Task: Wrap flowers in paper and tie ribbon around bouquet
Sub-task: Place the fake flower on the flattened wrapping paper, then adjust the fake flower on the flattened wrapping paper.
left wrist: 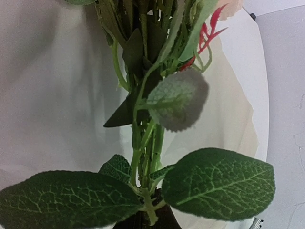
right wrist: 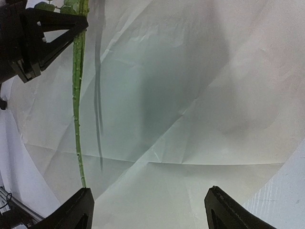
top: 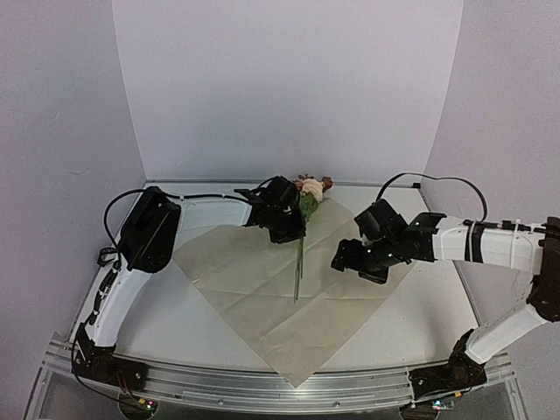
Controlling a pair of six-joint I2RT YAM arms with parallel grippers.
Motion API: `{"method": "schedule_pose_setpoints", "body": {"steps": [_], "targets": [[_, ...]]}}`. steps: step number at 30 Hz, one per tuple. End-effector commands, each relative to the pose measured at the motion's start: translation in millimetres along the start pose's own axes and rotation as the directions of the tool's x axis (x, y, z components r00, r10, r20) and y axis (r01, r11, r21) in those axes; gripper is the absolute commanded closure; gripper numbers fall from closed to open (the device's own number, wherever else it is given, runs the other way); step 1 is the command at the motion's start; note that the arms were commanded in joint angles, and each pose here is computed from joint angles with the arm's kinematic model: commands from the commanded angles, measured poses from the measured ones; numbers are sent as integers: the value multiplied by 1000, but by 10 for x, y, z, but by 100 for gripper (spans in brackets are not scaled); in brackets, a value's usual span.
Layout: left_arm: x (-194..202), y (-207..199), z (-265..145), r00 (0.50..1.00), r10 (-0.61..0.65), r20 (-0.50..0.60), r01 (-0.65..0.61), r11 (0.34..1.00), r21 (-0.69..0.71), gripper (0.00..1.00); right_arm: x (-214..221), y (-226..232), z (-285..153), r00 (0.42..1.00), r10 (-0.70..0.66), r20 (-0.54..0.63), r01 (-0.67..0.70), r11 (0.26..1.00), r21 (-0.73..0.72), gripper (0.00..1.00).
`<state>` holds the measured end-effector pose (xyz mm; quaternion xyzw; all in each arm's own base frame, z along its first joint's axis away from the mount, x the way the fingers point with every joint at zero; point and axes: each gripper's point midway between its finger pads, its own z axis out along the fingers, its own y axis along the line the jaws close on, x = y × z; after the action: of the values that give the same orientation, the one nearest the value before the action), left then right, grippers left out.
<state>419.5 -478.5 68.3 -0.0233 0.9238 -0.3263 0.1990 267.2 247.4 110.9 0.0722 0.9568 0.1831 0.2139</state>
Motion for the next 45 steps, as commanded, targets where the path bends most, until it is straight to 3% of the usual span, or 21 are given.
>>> {"method": "schedule_pose_setpoints", "body": {"steps": [1, 9, 16, 23, 34, 45], "targets": [[-172, -198, -27, 998, -10, 56, 8, 1000, 30, 89, -26, 15, 82, 1000, -11, -15, 11, 1000, -27, 17], [-287, -433, -365, 995, 35, 96, -42, 996, 73, 53, -63, 43, 159, 999, -18, -29, 18, 1000, -26, 17], [-407, -466, -905, 985, 92, 145, -100, 994, 51, 39, -230, 230, 264, 1000, -7, -24, 6, 999, -35, 20], [-174, 126, -1246, 996, 70, 60, -73, 996, 49, 48, -547, 501, 578, 1000, 30, -1, -30, 999, -17, 33], [559, 784, -1207, 992, 85, -96, -82, 996, 35, 65, -949, 543, 1194, 996, 76, 51, -81, 989, 122, 54], [938, 1254, -1206, 986, 45, -161, -54, 997, -52, 74, -1034, 495, 1512, 990, 118, 84, -131, 976, 174, 60]]}}
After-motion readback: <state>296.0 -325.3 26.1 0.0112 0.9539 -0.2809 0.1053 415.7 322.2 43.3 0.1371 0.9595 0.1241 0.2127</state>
